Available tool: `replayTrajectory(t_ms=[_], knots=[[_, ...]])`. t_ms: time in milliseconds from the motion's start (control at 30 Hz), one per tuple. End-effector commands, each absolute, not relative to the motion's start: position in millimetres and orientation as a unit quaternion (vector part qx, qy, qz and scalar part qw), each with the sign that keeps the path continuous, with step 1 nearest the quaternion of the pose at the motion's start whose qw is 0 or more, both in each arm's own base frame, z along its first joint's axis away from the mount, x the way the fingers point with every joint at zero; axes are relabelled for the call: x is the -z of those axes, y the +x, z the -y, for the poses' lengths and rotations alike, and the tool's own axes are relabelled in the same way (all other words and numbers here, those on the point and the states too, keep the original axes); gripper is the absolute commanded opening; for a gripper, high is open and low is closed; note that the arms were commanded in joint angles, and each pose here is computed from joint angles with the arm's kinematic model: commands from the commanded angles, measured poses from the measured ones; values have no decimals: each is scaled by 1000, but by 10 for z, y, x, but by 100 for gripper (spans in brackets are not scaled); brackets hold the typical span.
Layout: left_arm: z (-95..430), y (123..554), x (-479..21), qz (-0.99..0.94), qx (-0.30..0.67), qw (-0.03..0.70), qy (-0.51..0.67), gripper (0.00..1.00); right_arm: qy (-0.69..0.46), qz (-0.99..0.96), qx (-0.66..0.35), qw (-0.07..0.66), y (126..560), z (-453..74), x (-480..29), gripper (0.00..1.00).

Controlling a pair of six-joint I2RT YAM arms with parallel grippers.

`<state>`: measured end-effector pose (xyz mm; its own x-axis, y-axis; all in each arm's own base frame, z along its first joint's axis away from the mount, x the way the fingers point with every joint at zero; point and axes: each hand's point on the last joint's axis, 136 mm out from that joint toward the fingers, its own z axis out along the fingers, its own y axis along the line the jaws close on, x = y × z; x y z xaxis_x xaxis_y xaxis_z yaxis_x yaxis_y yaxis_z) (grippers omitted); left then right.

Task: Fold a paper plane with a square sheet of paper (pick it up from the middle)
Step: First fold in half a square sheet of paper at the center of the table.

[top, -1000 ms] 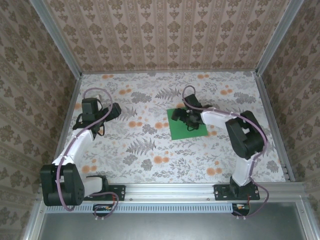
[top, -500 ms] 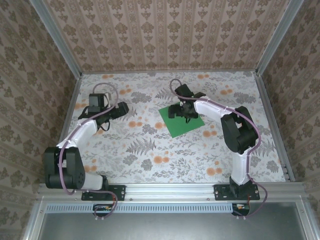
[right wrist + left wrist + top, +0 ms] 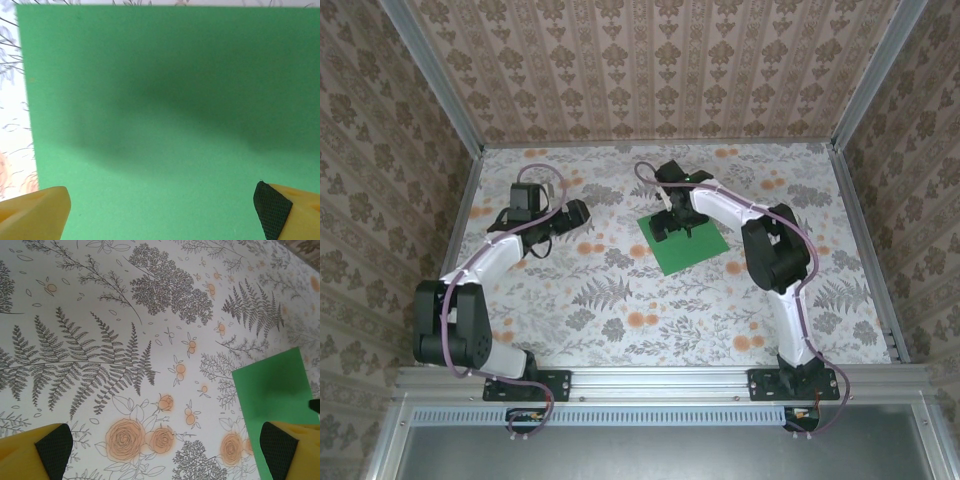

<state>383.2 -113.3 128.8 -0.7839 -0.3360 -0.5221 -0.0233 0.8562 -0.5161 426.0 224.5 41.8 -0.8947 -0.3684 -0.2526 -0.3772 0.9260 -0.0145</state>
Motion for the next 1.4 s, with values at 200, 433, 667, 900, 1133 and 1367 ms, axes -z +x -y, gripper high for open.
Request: replayTrajectory(t_ms=[200, 433, 667, 900, 1133, 1367], knots=[[1244, 3826, -1118, -908, 276, 291, -121, 100, -210, -975, 17, 65, 4113, -2113, -178, 97], [1246, 3831, -1085, -915, 262, 285, -117, 100, -197, -979, 33, 38, 4052, -2044, 63, 93], [1257, 3822, -1026, -914, 264, 282, -120, 100, -182, -982, 45, 24, 4006, -1993, 239, 89], [1275, 3826, -987, -914, 268, 277, -123, 100, -160, -986, 22, 49, 4067, -2068, 137, 76], [1299, 3806, -977, -909, 282, 277, -135, 100, -100, -984, -128, 80, 4086, -2452, -258, 38], [1493, 3747, -1044, -887, 354, 261, -141, 100, -27, -912, -397, 94, 3961, -3054, -1028, 29]])
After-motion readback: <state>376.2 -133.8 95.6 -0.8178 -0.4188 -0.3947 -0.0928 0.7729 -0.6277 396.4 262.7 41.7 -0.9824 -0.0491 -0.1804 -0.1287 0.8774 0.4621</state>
